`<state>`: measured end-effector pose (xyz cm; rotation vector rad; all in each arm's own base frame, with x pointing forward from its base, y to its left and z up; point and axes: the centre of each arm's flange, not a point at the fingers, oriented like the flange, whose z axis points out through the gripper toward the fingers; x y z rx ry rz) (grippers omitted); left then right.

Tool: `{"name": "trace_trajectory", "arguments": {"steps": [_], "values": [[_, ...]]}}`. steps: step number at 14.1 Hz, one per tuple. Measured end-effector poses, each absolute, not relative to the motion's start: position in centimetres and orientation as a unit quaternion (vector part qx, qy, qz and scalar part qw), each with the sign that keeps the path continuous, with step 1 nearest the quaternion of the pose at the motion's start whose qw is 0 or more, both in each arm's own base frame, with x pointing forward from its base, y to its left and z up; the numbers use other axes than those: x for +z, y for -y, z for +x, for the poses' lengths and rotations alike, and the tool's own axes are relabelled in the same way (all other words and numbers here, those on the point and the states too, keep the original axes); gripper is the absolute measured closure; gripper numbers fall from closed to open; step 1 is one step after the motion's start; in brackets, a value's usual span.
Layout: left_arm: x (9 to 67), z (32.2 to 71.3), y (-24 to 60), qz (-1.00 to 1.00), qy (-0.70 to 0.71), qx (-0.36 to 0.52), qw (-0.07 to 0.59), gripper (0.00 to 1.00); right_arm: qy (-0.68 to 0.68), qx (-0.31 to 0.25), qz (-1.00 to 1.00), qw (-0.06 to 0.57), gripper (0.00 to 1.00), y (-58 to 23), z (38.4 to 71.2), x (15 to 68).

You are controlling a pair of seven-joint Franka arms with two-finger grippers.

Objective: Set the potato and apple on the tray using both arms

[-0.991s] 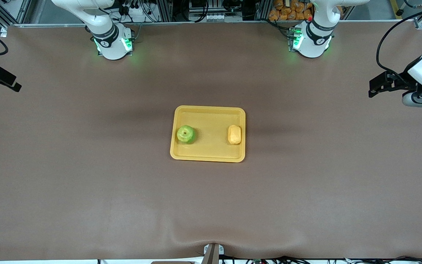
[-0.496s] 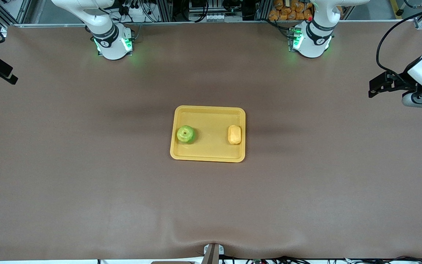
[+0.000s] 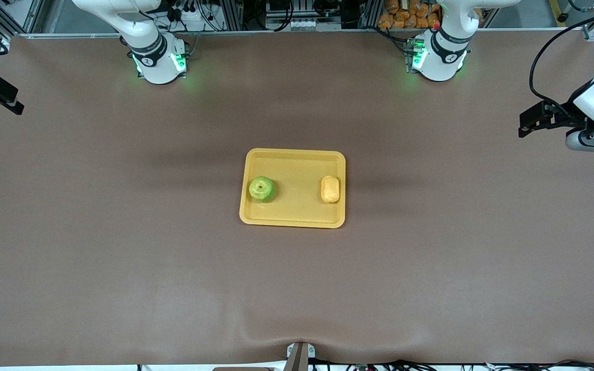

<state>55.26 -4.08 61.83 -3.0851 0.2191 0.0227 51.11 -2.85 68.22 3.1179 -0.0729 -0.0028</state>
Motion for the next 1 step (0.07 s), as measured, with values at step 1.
{"name": "trace_trajectory", "arguments": {"steps": [1], "values": [[61.82, 55.26, 4.08, -0.997, -0.071, 0.007, 0.024, 0.00, 0.022, -0.002, 1.000, 0.011, 0.00, 2.80, 51.08, 68.19]]}}
